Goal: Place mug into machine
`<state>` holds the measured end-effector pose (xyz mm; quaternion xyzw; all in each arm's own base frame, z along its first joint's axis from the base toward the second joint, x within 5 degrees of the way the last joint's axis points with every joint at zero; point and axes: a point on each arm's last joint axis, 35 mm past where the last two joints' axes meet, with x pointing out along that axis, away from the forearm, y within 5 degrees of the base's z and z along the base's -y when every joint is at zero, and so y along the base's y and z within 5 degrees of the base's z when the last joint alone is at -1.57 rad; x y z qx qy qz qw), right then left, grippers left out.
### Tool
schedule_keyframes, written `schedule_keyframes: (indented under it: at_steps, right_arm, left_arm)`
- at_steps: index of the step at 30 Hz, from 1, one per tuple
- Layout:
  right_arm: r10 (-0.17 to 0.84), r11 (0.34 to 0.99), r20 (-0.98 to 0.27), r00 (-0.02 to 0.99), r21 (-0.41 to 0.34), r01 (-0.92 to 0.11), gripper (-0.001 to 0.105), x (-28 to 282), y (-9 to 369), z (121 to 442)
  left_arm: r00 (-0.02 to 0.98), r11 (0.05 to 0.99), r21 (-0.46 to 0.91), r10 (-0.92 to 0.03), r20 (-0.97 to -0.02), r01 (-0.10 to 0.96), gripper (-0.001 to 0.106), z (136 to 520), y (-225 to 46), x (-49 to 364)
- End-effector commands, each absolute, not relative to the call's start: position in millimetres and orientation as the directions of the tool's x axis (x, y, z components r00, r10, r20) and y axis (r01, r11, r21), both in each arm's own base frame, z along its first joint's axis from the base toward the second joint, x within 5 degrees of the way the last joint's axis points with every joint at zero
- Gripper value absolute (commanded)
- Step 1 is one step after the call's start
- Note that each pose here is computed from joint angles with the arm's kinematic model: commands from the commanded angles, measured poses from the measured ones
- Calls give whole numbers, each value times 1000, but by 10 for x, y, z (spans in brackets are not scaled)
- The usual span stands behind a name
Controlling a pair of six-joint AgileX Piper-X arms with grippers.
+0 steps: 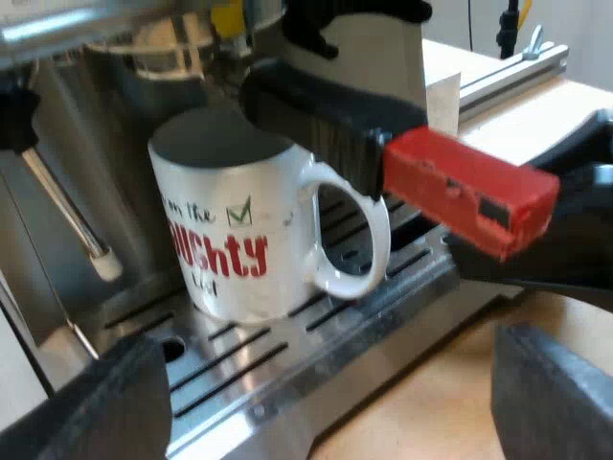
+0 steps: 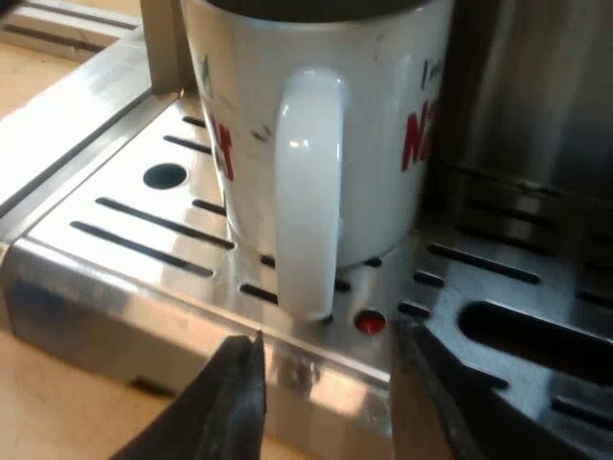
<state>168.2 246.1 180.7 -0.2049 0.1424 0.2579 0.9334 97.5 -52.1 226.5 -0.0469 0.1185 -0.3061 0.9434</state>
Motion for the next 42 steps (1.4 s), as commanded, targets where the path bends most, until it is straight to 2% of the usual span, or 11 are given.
schedule_keyframes:
  at_steps: [1,4,9,15,20,24,33,42]
  right_arm:
    - [431,777,-364,825,-314,-545,33,1607,2437,1924]
    - [465,781,-316,827,-294,-551,27,1490,2406,2153]
    - [461,830,-190,867,-254,-497,0,1295,2327,2547]
    - [462,856,-105,881,-207,-473,0,1123,2345,2844]
    - [476,861,-62,877,-171,-479,0,1126,2442,3063]
    - [450,878,-46,892,-159,-451,0,1174,2541,3177]
    - [402,894,-76,913,-185,-409,0,1452,2766,3115]
    - [426,876,-103,899,-200,-438,0,1676,3108,3046]
  left_arm:
    - [788,805,-164,-592,-167,570,71,2391,-523,967]
    - [785,806,-167,-591,-185,568,71,2525,-510,940]
    - [782,808,-171,-590,-204,565,71,2806,-475,863]
    - [793,802,-157,-595,-130,576,71,3134,-435,775]
    - [765,767,-153,-638,-88,623,71,3337,-417,690]
    - [762,762,-157,-643,-73,628,71,3429,-402,653]
    - [762,761,-155,-644,-66,630,71,3452,-399,645]
    - [761,761,-157,-644,-73,629,71,3444,-398,644]
